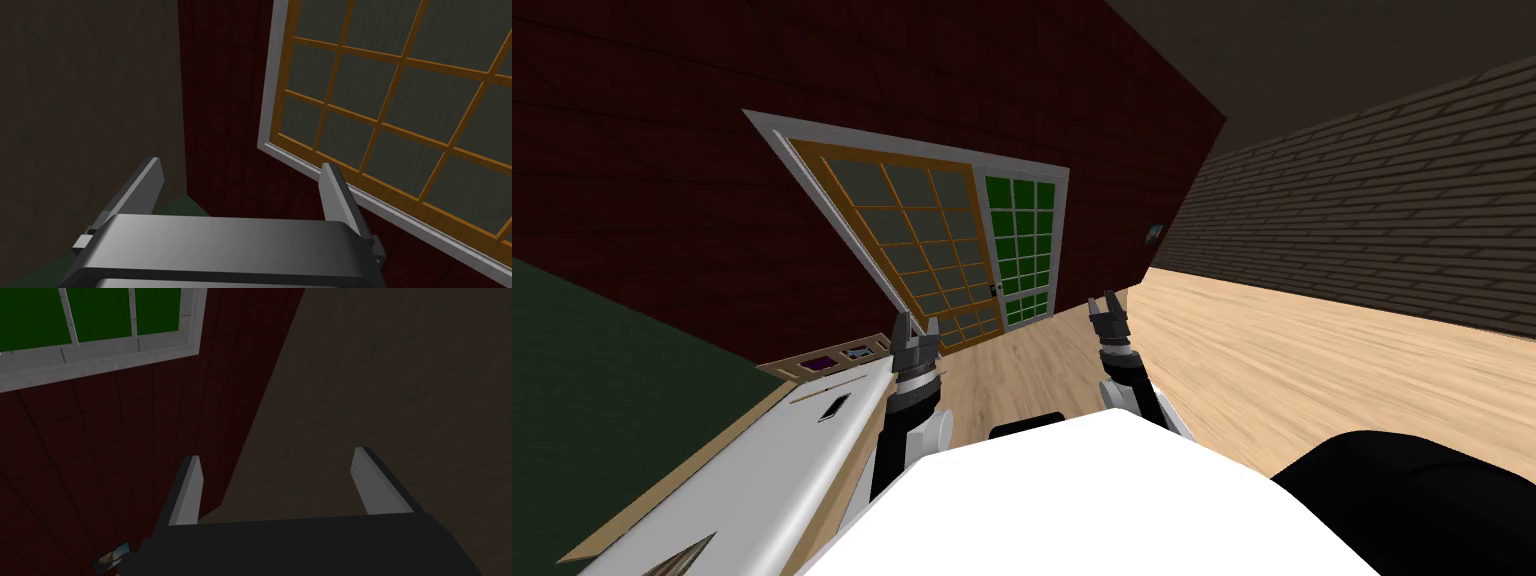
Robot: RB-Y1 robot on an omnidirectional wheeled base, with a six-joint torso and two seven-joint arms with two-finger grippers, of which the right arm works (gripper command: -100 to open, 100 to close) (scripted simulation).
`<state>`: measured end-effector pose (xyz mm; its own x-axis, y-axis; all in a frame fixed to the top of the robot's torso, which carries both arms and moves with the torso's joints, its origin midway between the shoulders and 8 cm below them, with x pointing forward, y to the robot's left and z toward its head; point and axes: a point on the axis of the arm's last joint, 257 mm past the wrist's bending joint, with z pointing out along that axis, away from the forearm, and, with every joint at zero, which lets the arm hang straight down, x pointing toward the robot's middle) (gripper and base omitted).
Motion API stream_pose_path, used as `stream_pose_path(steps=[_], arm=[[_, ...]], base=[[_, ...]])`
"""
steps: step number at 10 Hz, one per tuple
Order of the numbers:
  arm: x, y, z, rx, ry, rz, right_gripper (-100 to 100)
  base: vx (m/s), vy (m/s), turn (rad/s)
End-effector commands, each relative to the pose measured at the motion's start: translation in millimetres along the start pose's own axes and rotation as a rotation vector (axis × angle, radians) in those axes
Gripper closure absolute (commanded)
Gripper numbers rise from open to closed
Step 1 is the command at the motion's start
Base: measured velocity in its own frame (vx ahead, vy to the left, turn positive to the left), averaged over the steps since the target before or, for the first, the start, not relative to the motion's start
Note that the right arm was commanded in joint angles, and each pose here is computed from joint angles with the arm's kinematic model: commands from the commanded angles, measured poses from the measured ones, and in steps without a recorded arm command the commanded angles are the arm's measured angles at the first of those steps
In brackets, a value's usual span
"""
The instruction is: Pull the door open
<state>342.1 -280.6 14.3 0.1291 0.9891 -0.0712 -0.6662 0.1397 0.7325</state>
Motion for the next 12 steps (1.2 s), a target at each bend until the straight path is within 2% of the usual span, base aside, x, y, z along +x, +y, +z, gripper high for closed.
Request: stream_pose_path(steps=[1,4,6,12], arm=[[-0.2,-9.5,-3.0,0.013,-0.003,0.049,-100],[-0.9,-26.6,-8.7,0.036,-0.013,0.135,-100],[-2.1,-45.0,-15.5,0.061,-0.028,0.227,-100],[-5.7,-80.1,-30.4,0.108,-0.070,0.397,-100]], base=[[0.068,0.020,0.145],[0.132,0.012,0.134],[0.131,0.015,0.187],[0.105,0.007,0.117]])
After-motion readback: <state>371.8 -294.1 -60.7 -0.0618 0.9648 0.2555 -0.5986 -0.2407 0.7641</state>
